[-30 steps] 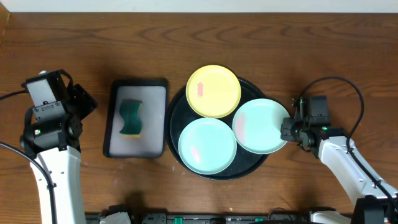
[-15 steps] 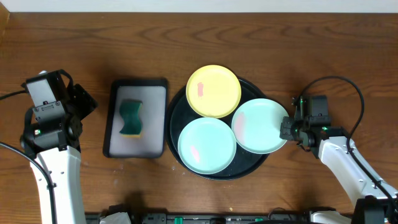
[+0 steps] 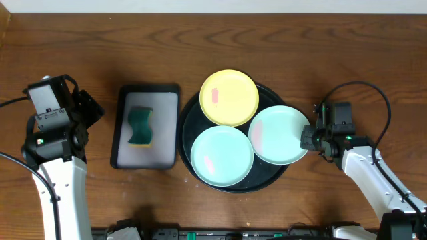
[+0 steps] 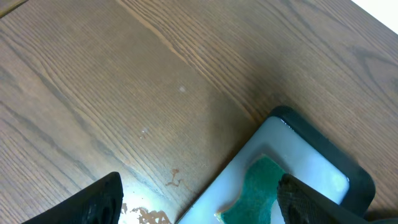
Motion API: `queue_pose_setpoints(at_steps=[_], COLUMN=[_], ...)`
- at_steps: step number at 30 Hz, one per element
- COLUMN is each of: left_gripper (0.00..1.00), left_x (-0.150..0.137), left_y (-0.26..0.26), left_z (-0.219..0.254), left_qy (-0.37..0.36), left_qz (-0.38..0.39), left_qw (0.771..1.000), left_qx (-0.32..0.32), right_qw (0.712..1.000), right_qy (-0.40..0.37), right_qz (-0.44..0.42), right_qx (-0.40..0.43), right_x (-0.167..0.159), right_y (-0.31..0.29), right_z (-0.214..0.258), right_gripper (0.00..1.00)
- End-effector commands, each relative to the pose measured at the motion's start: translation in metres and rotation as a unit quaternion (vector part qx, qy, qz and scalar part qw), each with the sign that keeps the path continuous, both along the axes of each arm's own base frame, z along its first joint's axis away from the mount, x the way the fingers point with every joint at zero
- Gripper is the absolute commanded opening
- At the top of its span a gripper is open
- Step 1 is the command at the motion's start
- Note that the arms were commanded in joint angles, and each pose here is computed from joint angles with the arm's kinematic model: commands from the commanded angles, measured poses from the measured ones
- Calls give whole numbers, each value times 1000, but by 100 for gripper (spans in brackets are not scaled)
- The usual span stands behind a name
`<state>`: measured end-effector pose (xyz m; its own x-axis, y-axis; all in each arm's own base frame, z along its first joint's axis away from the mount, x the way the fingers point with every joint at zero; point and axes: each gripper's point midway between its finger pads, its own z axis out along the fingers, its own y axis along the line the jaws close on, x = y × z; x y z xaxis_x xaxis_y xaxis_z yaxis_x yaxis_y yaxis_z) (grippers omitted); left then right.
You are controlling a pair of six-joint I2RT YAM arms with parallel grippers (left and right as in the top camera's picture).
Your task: Clean dirty plates on tray and stack at the side
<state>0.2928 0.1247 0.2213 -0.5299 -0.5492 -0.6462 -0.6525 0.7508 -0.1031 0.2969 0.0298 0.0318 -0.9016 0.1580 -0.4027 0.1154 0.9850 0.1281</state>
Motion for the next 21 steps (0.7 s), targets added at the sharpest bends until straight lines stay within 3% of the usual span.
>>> queue_pose_setpoints(at_steps=[1,6,8,12,21], left_gripper=[80,80,80,80,80], left_x=[0,0,0,0,0], left_y=[3,3,3,3,3], left_z=[6,6,6,6,6], left_qy=[-5,-5,-5,-5,-5], left_qz=[6,6,6,6,6], left_qw=[1000,1000,1000,1000,1000], left_qx=[2,2,2,2,2], right_qw=[1000,1000,1000,1000,1000], right_qy=[7,5,5,5,3], right_qz=[-2,-4,-6,-6,-6], right_qx=[-5,-10,-15,-15,-14], right_x=[-3,-2,-2,-2,-1], right_y=[-2,-3,-5,-5,-5], right_z=[-3,-3,-3,-3,-2], right_gripper=[1,2,10,17,20])
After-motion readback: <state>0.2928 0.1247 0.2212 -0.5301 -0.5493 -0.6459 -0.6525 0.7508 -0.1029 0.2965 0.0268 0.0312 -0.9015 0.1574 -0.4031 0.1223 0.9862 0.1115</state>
